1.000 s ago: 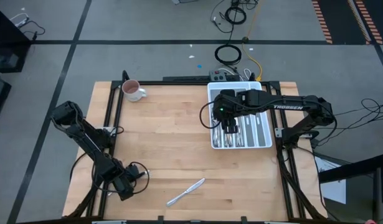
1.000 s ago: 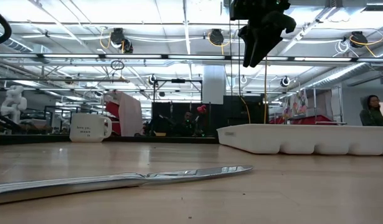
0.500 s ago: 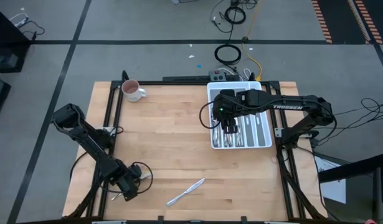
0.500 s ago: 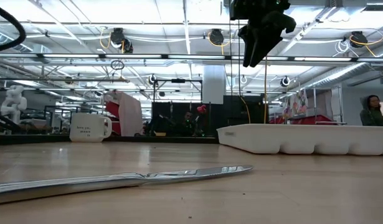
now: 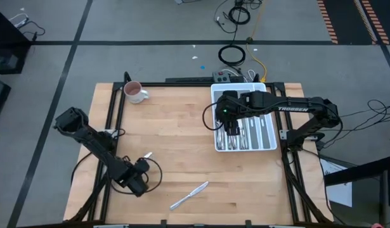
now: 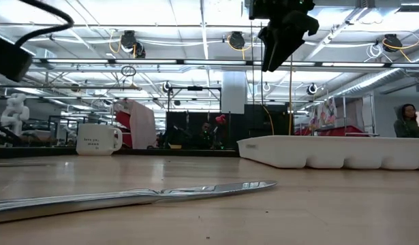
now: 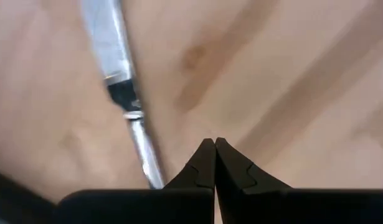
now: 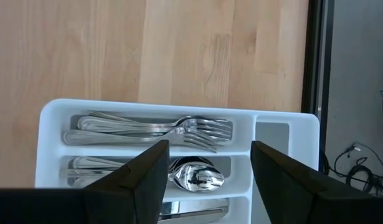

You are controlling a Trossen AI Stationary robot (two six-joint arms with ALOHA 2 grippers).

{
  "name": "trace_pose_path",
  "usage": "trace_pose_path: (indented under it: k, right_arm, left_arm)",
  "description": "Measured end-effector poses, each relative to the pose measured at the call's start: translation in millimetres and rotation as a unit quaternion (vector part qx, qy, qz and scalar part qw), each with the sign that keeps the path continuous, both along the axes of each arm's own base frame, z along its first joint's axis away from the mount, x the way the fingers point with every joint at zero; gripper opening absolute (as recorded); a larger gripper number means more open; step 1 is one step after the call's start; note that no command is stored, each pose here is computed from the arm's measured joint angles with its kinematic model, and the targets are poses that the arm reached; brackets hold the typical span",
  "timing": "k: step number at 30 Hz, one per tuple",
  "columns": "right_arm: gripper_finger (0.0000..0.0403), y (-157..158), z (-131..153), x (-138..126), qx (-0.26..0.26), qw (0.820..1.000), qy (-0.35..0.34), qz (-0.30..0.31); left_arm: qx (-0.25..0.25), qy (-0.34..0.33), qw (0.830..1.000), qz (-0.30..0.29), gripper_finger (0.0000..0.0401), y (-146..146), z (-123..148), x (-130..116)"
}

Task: Sort silverware
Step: Put the silver table knife into the silverware tray

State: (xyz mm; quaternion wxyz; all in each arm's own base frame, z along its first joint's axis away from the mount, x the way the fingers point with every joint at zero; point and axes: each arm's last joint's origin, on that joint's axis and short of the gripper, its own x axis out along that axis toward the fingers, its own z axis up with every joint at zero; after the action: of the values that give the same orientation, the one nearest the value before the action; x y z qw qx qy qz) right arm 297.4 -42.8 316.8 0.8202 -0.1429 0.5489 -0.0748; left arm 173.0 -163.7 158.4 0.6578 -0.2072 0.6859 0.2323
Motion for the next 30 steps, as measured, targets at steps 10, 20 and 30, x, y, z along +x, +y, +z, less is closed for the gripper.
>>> trace_pose_path:
  k: [10,20,30]
  right_arm:
    - [0.0216,0.9,-0.1,0.4,0.014,1.0,-0.003,0.009]
    - [0.0216,0.1,-0.1,0.4,0.009,1.0,0.0,0.019]
    - [0.0216,0.2,-0.1,0.5,0.01,1.0,0.0,0.018]
  left_arm:
    - [0.019,0.05,0.997,0.053,0.0091,27.4,1.7,9.8]
    - [0.009,0.053,0.998,0.031,0.0217,30.7,-10.3,4.7]
    - [-0.005,0.024,1.0,0.001,0.0221,24.7,-29.8,-9.4]
